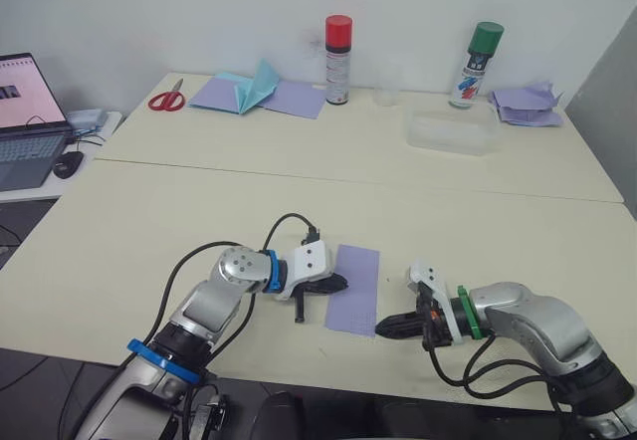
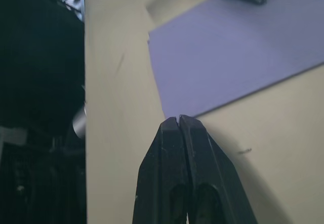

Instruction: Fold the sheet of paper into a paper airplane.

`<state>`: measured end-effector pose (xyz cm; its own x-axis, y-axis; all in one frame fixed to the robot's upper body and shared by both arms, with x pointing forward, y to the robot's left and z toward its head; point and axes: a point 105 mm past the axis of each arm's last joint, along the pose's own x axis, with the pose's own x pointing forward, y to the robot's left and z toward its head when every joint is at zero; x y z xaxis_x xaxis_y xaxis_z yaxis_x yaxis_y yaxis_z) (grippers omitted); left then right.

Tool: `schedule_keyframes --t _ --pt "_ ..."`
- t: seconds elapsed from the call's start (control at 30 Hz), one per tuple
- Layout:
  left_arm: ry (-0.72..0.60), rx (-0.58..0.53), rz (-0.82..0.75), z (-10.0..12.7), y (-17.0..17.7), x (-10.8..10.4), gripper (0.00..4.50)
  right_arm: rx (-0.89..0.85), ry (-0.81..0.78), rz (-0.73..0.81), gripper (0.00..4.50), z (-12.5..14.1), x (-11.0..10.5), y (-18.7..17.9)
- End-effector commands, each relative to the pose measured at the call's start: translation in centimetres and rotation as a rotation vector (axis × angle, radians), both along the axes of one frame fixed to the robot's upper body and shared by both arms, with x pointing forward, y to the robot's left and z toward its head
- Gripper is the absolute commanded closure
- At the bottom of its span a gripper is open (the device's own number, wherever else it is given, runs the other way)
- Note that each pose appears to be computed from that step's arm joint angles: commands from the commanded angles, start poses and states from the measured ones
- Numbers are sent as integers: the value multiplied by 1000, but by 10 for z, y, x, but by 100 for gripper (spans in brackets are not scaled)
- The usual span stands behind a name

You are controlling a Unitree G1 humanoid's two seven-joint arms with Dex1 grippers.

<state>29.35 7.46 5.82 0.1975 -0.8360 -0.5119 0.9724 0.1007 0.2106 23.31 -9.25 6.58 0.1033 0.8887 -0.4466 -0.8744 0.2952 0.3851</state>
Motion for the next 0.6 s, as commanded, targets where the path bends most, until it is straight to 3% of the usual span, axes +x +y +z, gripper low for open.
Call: schedule_keyframes --t 0.03,0.1,0.23,0.43,0.6 --pt "86 112 50 -36 12 -6 450 94 -176 -115 448 40 26 2" --pt "86 105 56 -36 12 -5 450 105 -230 -197 448 45 38 3" --pt "92 82 73 -32 13 -4 450 31 -301 -281 448 27 51 13" --pt "96 42 93 -24 17 -2 450 -118 -295 -204 448 -10 38 21" --pt "100 -88 182 5 29 8 450 -162 -284 -214 448 -21 39 16"
